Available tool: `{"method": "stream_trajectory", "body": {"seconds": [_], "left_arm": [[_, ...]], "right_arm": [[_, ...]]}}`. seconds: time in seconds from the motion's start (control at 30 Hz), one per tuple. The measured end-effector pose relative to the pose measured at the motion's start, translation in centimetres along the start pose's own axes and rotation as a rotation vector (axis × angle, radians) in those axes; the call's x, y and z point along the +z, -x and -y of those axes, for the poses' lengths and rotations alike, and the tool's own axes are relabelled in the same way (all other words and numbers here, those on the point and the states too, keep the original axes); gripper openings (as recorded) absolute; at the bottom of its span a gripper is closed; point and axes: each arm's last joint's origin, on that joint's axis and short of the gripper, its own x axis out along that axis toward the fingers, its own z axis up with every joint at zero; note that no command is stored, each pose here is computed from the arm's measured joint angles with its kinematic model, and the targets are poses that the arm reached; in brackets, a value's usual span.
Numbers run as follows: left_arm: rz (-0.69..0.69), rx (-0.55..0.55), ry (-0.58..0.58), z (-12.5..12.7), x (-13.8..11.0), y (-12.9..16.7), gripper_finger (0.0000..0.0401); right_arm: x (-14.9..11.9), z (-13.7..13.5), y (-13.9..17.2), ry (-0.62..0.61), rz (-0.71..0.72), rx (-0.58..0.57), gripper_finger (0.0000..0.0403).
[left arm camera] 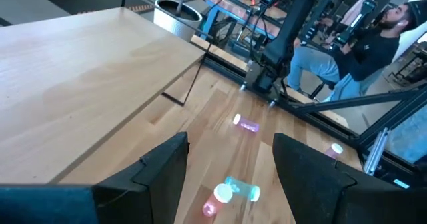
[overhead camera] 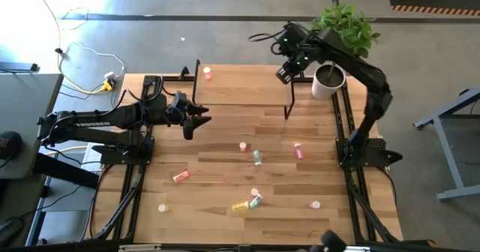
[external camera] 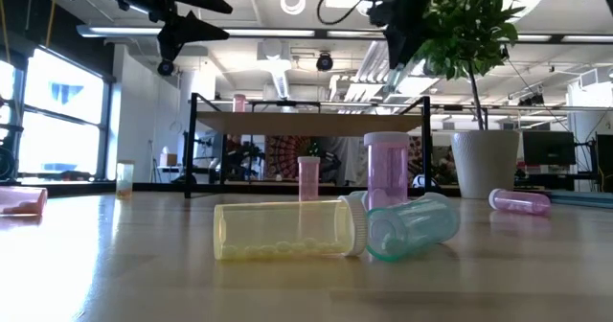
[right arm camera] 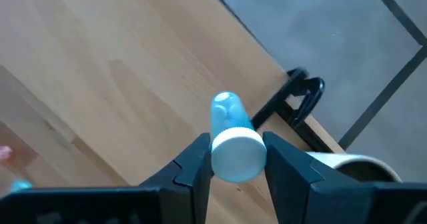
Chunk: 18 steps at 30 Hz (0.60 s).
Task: Pick and place medicine bottles onto shelf by color
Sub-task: Put the top right blue pill bottle on the shelf
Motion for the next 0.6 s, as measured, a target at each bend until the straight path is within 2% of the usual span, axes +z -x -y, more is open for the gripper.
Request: {"method": "stream_trajectory", "body": {"seconds": [0.3,0.6], "left_arm": [[0.000,0.000,0.000,0.0,0.0,0.0,0.0209],[-0.001,0.000,0.000,0.0,0.0,0.0,0.0209]], "right_arm": [[1.7,-1.3,-4.6,0.187,-0.089,-0.031,0.0106],[2.7,-1.8,-6.4,0.286,-0.060,-0.028,0.0106]]}}
